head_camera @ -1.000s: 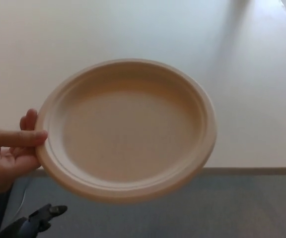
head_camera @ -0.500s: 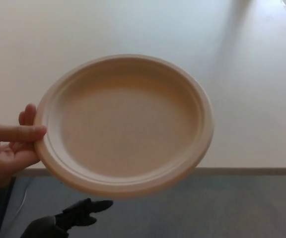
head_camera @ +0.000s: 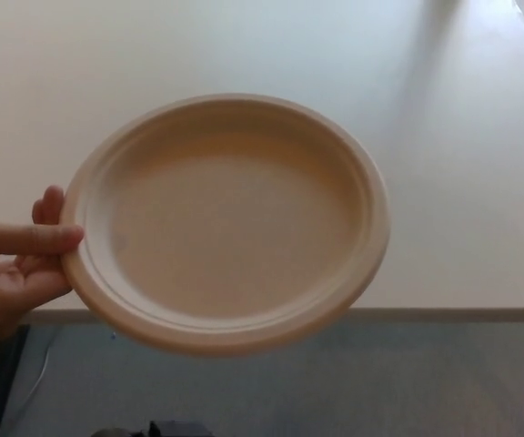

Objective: A person passes a plate to the robot and the robot grabs it with its left hand and places it at the centre of the table infront of it

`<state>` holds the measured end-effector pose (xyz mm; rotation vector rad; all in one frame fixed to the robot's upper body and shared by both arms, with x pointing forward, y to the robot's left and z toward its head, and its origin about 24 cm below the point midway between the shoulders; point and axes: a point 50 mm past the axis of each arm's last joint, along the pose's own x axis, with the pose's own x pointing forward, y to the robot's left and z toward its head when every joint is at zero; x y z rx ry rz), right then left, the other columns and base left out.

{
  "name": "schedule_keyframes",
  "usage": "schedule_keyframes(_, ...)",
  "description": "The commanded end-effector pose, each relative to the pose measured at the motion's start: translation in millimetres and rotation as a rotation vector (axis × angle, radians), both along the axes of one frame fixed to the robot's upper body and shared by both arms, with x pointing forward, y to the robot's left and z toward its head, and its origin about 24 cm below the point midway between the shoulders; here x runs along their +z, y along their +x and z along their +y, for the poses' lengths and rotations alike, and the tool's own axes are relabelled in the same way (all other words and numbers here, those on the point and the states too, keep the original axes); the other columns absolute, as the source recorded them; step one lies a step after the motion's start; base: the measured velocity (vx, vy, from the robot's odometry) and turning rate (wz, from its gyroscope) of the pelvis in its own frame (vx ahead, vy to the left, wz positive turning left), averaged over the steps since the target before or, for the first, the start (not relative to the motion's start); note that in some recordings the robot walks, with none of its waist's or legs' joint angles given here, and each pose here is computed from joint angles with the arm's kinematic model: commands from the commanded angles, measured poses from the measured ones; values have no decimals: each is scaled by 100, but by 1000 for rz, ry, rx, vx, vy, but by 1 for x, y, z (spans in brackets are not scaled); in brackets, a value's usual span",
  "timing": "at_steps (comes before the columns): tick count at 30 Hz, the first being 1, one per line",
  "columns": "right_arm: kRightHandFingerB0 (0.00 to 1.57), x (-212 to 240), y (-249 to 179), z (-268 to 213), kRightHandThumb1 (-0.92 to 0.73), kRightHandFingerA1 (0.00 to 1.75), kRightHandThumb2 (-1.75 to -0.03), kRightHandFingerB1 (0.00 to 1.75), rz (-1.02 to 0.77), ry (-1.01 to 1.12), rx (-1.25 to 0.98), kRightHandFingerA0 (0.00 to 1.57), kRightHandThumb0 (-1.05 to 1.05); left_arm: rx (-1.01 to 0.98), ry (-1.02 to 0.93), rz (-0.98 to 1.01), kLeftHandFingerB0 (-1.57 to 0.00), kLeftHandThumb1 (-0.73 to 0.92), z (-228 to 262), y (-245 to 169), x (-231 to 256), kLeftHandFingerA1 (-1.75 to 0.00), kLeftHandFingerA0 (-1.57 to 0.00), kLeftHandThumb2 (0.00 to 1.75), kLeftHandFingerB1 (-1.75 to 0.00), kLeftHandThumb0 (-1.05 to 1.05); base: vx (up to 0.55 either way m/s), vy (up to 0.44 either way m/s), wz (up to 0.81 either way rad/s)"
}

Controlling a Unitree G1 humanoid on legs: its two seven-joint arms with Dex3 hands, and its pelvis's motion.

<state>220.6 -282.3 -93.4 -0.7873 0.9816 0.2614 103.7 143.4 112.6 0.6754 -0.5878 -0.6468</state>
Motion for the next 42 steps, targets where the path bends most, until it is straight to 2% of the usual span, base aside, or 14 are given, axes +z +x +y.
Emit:
schedule_keyframes(1,23,1,-3,-7,-61,62,-102,53,14,-19,-1,34,-71,-210,-86,-101,-66,66,-6,-22,29,-45,-81,61,-40,-63,0,0,0)
schedule_keyframes(4,23,1,-3,-7,-62,63,-103,53,15,-20,-1,36,-71,-220,-111,-123,-65,67,-6,-25,33,-45,-81,61,-40,-63,0,0,0)
schedule_keyframes(5,30,1,-3,-7,-78,55,-63,44,14,-17,-8,35,-66,-228,-145,-156,-63,55,-6,-26,36,-50,-80,64,-43,-60,0,0,0)
schedule_keyframes(18,30,7,7,-5,-79,56,-63,45,-7,-15,11,35,-64,-214,-477,-574,-78,61,-12,-29,87,-59,-95,59,-47,-35,0,0,0)
schedule_keyframes(21,24,7,8,-5,-61,63,-102,54,-9,-8,11,34,-69,-223,-565,-536,-74,63,-17,-32,97,-134,-105,60,-50,-31,0,0,0)
schedule_keyframes(26,31,7,9,-4,-79,54,-64,44,-6,-26,21,35,-64,-211,-707,-609,-73,64,-22,-31,95,-106,-97,58,-52,-19,0,0,0)
schedule_keyframes(28,22,9,11,-5,-61,65,-102,53,-12,-19,12,39,-68,-210,-663,-780,-65,63,-23,-13,105,-103,-86,58,-62,-22,0,0,0)
schedule_keyframes(30,21,10,12,-5,-61,64,-102,53,-14,-9,2,38,-68,-153,-374,-868,-57,63,-10,7,108,-152,-98,63,-75,-24,0,0,0)
schedule_keyframes(31,21,9,12,-5,-62,63,-102,52,-11,-13,3,38,-69,-130,-423,-846,-48,65,-14,7,113,-53,-74,60,-51,-31,0,0,0)
schedule_keyframes(35,32,9,9,-6,-79,57,-63,46,-5,-17,12,37,-64,67,-190,-871,-28,58,-10,3,119,-39,-54,58,-30,-64,0,0,0)
schedule_keyframes(36,24,10,12,-6,-62,64,-102,54,-9,-12,9,37,-68,124,-69,-834,-25,47,-6,4,118,-41,-10,82,-44,-76,0,0,0)
schedule_keyframes(40,27,8,6,-7,-62,62,-102,55,6,2,12,32,-68,229,166,-755,-16,47,3,9,106,-11,0,88,-40,-75,0,0,0)
schedule_keyframes(41,32,8,8,-7,-79,57,-64,46,4,-3,17,38,-64,245,183,-747,-9,51,3,11,105,-16,-2,70,-27,-81,0,0,0)
schedule_keyframes(42,24,10,10,-6,-62,65,-104,54,2,-12,25,40,-69,278,205,-716,0,49,5,17,100,-10,0,89,-21,-80,0,0,0)
